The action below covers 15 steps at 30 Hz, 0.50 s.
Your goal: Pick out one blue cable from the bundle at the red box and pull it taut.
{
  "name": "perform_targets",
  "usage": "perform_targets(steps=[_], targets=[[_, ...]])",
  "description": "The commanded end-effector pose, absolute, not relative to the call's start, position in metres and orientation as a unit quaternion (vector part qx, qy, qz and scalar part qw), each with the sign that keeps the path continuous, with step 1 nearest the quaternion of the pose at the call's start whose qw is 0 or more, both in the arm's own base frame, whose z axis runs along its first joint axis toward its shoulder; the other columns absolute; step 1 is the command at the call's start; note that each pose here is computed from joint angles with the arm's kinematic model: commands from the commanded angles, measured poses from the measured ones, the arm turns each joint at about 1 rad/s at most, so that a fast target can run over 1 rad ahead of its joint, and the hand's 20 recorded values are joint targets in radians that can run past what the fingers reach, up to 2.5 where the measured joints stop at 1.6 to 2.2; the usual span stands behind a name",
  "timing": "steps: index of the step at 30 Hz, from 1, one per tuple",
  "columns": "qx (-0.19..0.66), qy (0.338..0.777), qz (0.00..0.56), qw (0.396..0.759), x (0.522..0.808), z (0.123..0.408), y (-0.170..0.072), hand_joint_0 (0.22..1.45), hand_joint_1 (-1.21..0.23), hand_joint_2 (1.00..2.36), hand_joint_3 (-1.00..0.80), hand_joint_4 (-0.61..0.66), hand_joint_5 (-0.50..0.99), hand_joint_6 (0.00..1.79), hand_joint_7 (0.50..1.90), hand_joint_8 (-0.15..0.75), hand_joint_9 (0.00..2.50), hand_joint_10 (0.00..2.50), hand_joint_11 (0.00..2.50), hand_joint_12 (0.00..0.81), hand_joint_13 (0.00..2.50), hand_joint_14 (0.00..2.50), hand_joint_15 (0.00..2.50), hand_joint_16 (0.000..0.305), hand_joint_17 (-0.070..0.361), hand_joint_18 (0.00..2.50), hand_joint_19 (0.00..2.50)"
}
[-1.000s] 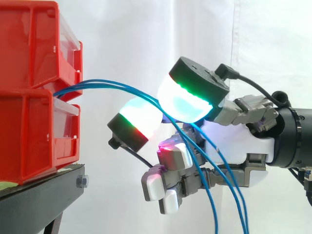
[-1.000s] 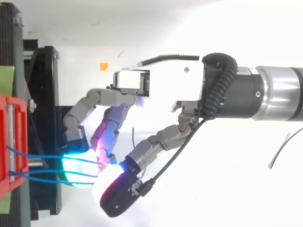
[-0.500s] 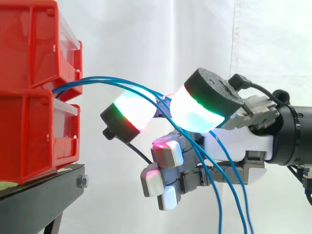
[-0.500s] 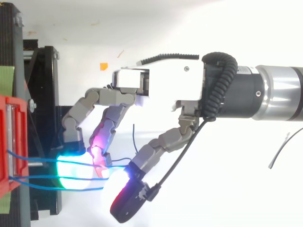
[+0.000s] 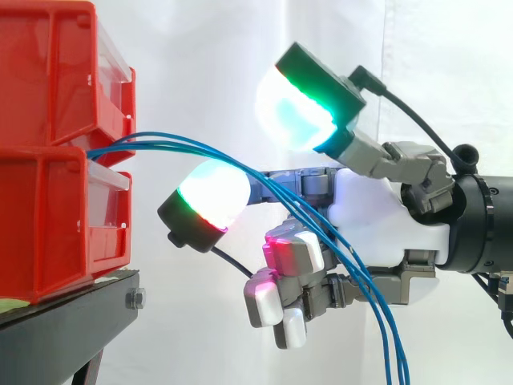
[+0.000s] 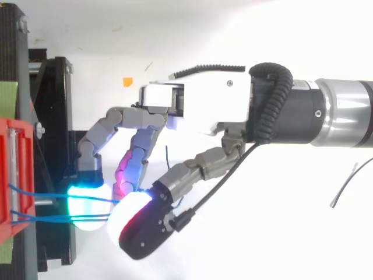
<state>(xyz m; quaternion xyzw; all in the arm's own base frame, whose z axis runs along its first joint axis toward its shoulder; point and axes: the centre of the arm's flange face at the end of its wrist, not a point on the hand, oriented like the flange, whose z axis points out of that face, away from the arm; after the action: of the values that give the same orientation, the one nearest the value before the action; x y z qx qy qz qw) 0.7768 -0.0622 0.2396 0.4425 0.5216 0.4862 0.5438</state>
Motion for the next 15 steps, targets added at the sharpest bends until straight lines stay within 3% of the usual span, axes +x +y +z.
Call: perform_targets(steps=[1, 3, 6, 15], targets=[[0.442, 0.522, 0.487, 0.544, 0.7771, 0.2403, -0.0624, 0.48, -0.51, 1.0, -0.5, 0.02, -0.1, 0.85, 0.81, 0.305, 1.26, 0.03, 0.75, 0.34, 1.03, 0.02, 0.49, 0.049, 0.11, 0.94, 0.62], [0.441, 0.522, 0.487, 0.544, 0.7771, 0.2403, -0.0623, 0.55, -0.49, 1.0, -0.5, -0.01, -0.09, 0.84, 0.85, 0.29, 1.25, 0.03, 0.76, 0.32, 1.01, 0.02, 0.51, 0.044, 0.1, 0.9, 0.65], [0.441, 0.522, 0.487, 0.544, 0.7771, 0.2403, -0.0623, 0.58, -0.6, 1.0, -0.46, -0.03, -0.09, 0.85, 0.88, 0.291, 1.26, 0.03, 0.77, 0.313, 1.01, 0.02, 0.51, 0.043, 0.098, 0.89, 0.67], [0.441, 0.521, 0.488, 0.544, 0.7778, 0.2417, -0.0622, 0.61, -0.78, 1.02, -0.23, 0.0, -0.1, 0.93, 0.9, 0.309, 1.26, 0.03, 0.8, 0.321, 1.01, 0.02, 0.52, 0.044, 0.098, 0.9, 0.66]])
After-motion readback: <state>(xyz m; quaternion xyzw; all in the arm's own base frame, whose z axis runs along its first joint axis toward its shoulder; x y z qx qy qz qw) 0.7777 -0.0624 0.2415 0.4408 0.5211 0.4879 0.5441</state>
